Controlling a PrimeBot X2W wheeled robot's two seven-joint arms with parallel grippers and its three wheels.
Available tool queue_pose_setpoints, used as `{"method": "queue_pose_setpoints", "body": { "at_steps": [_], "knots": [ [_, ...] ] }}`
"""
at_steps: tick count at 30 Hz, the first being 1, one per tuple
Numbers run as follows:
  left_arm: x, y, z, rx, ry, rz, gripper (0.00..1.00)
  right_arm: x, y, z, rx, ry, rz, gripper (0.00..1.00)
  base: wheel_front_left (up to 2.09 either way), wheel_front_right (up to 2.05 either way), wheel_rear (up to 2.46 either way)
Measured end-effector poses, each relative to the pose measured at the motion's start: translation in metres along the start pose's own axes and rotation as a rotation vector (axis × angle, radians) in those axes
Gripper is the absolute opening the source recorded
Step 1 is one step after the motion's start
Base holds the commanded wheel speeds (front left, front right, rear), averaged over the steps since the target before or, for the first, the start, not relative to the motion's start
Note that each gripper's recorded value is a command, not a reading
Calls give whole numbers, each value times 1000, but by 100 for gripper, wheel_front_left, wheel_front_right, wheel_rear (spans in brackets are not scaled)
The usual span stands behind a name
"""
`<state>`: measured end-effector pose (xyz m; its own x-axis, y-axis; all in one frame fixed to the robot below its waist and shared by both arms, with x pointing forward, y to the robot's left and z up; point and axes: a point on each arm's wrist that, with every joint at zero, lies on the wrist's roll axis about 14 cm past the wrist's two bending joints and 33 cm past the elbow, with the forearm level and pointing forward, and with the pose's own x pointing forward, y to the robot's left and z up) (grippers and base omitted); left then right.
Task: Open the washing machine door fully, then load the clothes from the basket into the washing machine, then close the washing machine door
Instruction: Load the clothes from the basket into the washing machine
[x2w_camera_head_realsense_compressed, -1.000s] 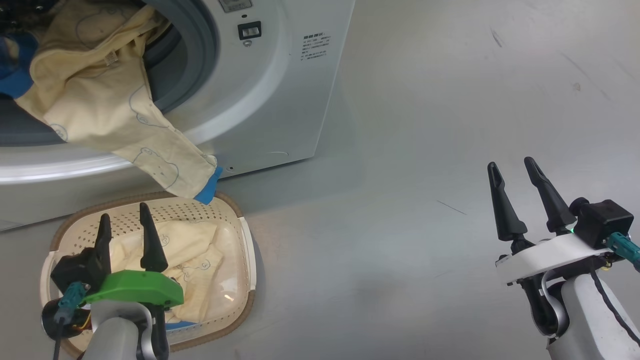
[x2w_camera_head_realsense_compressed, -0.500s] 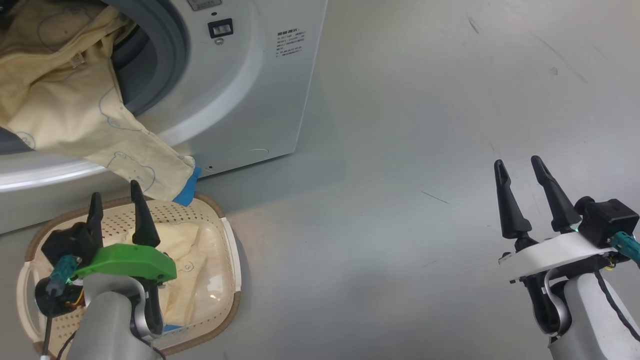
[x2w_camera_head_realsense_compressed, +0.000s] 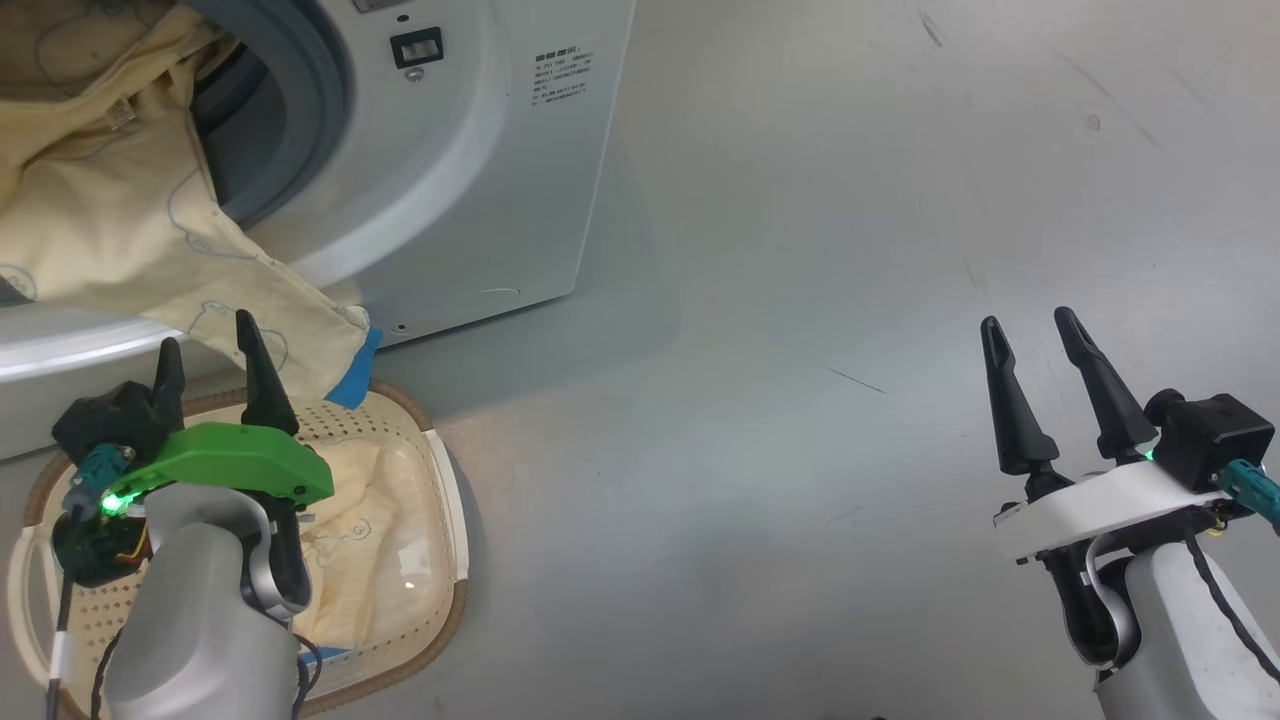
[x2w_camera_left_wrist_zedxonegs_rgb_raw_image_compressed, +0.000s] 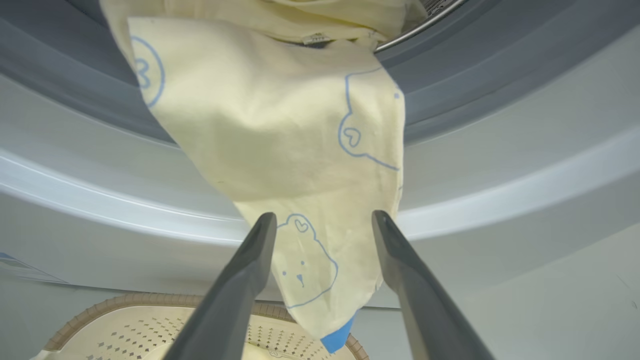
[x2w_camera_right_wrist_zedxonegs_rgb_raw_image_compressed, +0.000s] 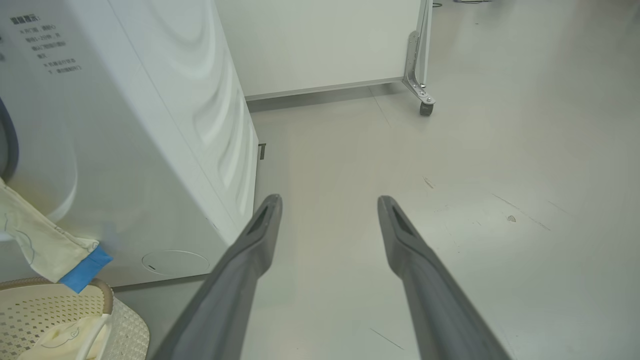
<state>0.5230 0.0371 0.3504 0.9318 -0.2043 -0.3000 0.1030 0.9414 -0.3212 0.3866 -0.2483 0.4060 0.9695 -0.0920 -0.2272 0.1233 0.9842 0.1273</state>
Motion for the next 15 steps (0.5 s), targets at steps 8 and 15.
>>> {"method": "queue_pose_setpoints", "body": {
  "at_steps": [8,15],
  "knots": [
    [15,6,-9,-72,49,40,100,1,3,-2,-1,8,6,100,0,0,0],
    [28,-5,-11,-100,67,13,100,-1,-2,-2,-4,9,-11,100,0,0,0]
  ]
}}
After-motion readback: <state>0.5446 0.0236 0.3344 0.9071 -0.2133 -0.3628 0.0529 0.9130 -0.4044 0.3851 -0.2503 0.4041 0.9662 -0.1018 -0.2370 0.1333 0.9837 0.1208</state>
